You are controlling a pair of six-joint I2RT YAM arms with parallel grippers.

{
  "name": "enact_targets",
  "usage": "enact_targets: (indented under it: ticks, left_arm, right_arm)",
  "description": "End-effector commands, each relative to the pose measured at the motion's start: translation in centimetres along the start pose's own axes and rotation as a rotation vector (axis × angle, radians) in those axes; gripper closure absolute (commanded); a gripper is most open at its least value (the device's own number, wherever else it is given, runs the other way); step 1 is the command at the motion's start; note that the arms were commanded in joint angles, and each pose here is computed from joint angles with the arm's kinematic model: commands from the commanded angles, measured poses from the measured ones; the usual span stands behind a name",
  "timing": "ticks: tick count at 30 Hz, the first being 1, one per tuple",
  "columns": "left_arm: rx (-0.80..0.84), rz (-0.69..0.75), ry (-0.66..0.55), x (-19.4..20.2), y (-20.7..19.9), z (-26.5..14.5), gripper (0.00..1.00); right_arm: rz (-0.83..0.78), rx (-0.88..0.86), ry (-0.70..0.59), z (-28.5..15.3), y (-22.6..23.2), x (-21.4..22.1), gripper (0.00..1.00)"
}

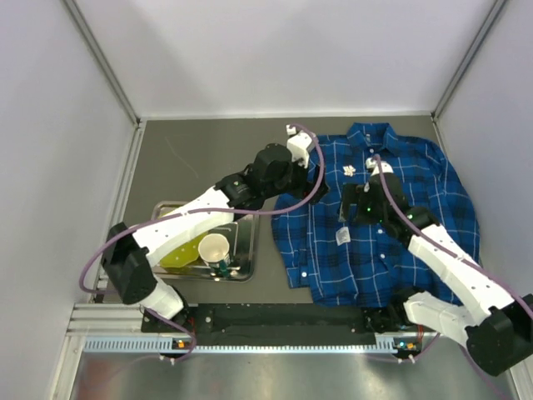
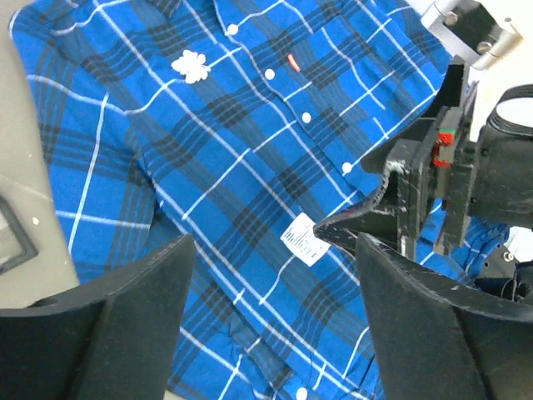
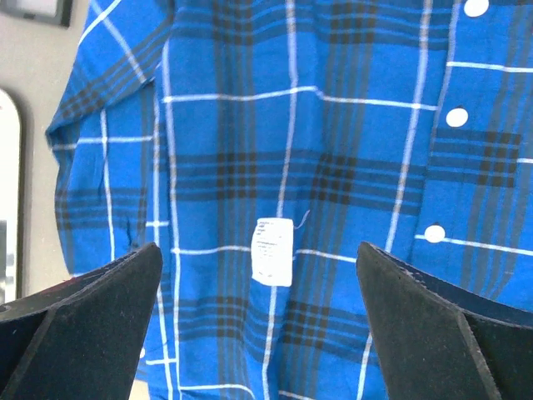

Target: Remove the brooch from the garment

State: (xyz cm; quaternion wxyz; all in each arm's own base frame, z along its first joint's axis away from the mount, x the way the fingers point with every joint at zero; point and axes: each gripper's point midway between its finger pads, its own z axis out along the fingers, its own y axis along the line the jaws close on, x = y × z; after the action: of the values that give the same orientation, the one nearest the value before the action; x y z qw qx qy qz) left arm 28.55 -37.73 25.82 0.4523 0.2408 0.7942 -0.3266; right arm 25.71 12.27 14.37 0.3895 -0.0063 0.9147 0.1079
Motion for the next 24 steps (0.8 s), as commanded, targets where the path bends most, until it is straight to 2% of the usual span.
enact_targets:
  ticks: [1,5,8,9,11,13,20,24]
  left_arm:
    - [0.096,-0.01,-0.074,-4.3,-2.5,1.0,0.2]
    - [0.122,-0.057,-0.051,-3.4,-2.8,4.5,0.24]
    - [0.133,-0.059,-0.036,-2.9,-2.8,7.1,0.3]
    - [0.137,-0.053,-0.031,-2.8,-2.9,7.8,0.31]
    - [0.108,-0.046,-0.032,-2.5,-2.2,9.9,0.37]
    - [0.092,-0.046,-0.037,-2.0,-1.7,11.8,0.44]
    - [0.071,-0.003,-0.07,-1.0,-1.5,17.3,0.6]
    - [0.016,0.009,-0.076,-0.6,-0.2,19.7,0.65]
  right_arm:
    - [0.077,-0.067,-0.077,-0.3,0.0,-4.3,0.01]
    - [0.183,-0.034,-0.115,-0.1,-2.7,-6.0,0.01]
    - [0.26,-0.095,-0.114,0.6,-3.3,-6.6,0.01]
    - [0.313,-0.068,-0.121,1.0,-5.1,-6.8,0.01]
    - [0.384,-0.103,-0.109,1.9,-5.6,-6.9,0.01]
    - [0.471,-0.073,-0.124,2.3,-8.1,-7.4,0.02]
    - [0.606,-0.097,-0.185,4.7,-10.2,-9.3,0.17]
    - [0.64,-0.108,-0.176,7.3,-10.8,-9.6,0.26]
